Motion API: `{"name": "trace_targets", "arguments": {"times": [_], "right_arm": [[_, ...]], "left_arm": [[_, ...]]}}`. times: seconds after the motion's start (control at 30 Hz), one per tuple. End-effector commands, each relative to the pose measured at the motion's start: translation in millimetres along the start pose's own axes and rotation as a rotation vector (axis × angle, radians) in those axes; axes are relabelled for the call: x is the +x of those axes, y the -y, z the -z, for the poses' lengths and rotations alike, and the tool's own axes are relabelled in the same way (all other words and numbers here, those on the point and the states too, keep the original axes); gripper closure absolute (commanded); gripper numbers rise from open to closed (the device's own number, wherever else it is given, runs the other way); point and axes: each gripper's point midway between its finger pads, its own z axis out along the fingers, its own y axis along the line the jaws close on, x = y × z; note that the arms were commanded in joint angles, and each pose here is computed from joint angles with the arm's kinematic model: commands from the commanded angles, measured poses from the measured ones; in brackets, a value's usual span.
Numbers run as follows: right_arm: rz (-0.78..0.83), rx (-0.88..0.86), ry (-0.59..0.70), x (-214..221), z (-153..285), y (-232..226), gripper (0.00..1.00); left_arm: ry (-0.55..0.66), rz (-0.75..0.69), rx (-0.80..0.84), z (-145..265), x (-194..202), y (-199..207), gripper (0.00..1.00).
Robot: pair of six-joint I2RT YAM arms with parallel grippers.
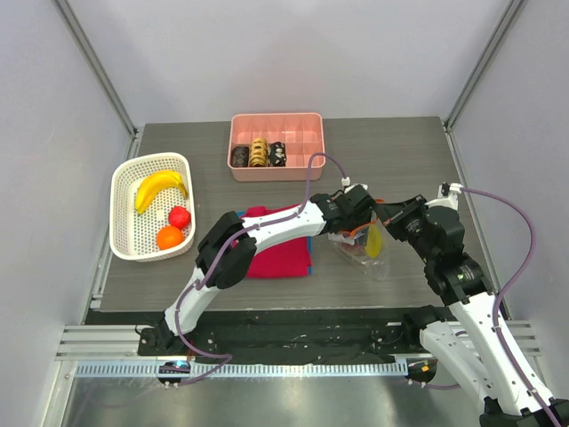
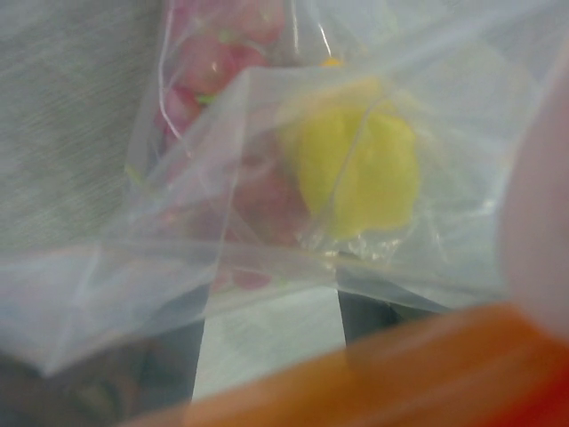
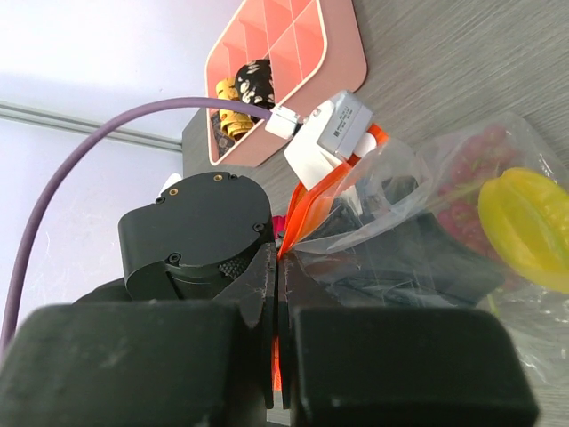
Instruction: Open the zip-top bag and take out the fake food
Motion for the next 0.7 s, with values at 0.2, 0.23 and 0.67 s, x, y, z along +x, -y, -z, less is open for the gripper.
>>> {"name": "trace_targets", "arguments": {"times": [0.2,0.23,0.67], "right_arm": [[0.033,-0.090,0.016,-9.5,7.5,-25.6,0.99],[0.041,-0.083,0.010,-8.3,7.7,-24.1,0.99],[0.127,-0.018,-0.011,-5.0,12.9,-8.3,0.99]], "left_arm": [[0.103,-0.072,-0.241,-20.6,-13.6,-51.7,0.40],[0.093,-0.081,-0.263,-27.6,-9.3,-57.9,0.40],[-0.006,-0.191,-0.259,-47.4,11.5,-62.4,0.80]]}}
